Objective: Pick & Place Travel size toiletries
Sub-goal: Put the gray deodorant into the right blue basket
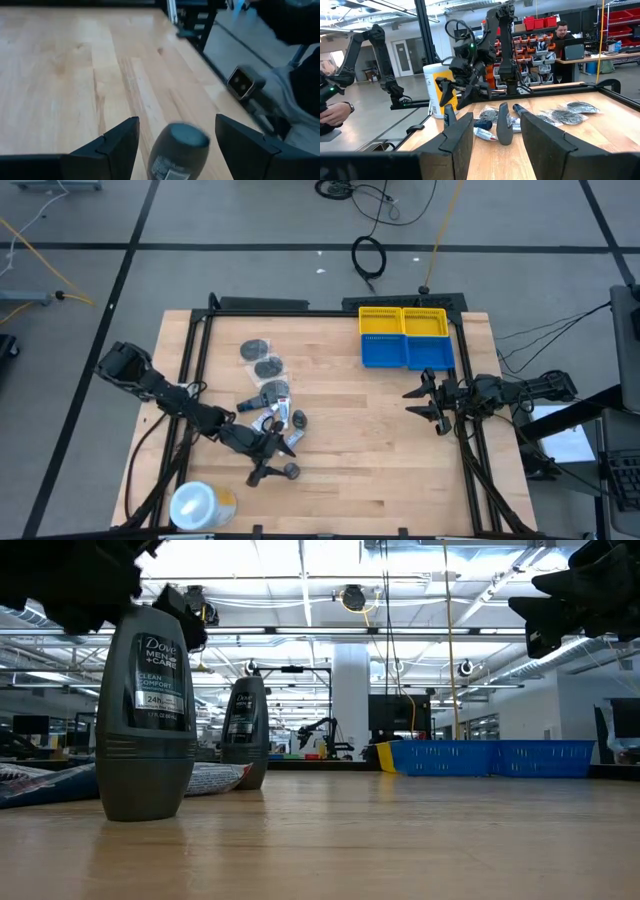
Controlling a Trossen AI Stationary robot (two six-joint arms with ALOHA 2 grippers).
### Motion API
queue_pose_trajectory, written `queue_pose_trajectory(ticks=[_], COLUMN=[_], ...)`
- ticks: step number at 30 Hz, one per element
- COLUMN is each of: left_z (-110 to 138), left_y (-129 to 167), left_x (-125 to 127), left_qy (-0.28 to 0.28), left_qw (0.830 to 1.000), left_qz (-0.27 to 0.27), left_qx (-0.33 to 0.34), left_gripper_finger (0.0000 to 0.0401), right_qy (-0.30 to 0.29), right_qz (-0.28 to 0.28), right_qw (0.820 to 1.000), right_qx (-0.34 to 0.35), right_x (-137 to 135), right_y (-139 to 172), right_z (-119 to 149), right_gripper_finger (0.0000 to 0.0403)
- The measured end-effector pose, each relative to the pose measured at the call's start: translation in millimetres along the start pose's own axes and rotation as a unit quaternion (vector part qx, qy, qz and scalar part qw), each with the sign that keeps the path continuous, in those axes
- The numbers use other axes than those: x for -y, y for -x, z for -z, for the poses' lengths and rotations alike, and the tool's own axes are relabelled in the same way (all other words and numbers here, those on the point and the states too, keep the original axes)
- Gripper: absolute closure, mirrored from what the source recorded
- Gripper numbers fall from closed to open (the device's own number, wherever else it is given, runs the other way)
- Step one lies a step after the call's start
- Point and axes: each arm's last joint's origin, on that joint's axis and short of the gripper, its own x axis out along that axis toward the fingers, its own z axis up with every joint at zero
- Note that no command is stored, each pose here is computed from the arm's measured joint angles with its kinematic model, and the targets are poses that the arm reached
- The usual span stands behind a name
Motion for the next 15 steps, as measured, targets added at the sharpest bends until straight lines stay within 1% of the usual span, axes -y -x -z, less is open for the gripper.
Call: queue_pose_trajectory(ticks=[5,10,15], left_z=[16.5,22.5,32.7], left_y=[-14.8,-25.4,-31.5], left_x=[-2.6,-3.0,-4.7], left_qy=[0.008,0.004,0.003], left_qw=[1.000,1.000,1.000], left_qz=[-0.004,0.004,0.002], left_qx=[-0.017,0.008,-0.008], left_gripper_finger=[0.0148,0.0148,0.0148], right_qy=[0.000,0.000,0.000], right_qz=[0.000,0.000,0.000], right_qw=[1.000,1.000,1.000], right_qx=[0.000,0.000,0.000], right_x=[0.0,0.0,0.0], right_y=[0.0,0.0,0.0], right_z=[-0.1,-0.1,0.0], right_gripper_finger=[0.0248,0.0248,0.0248])
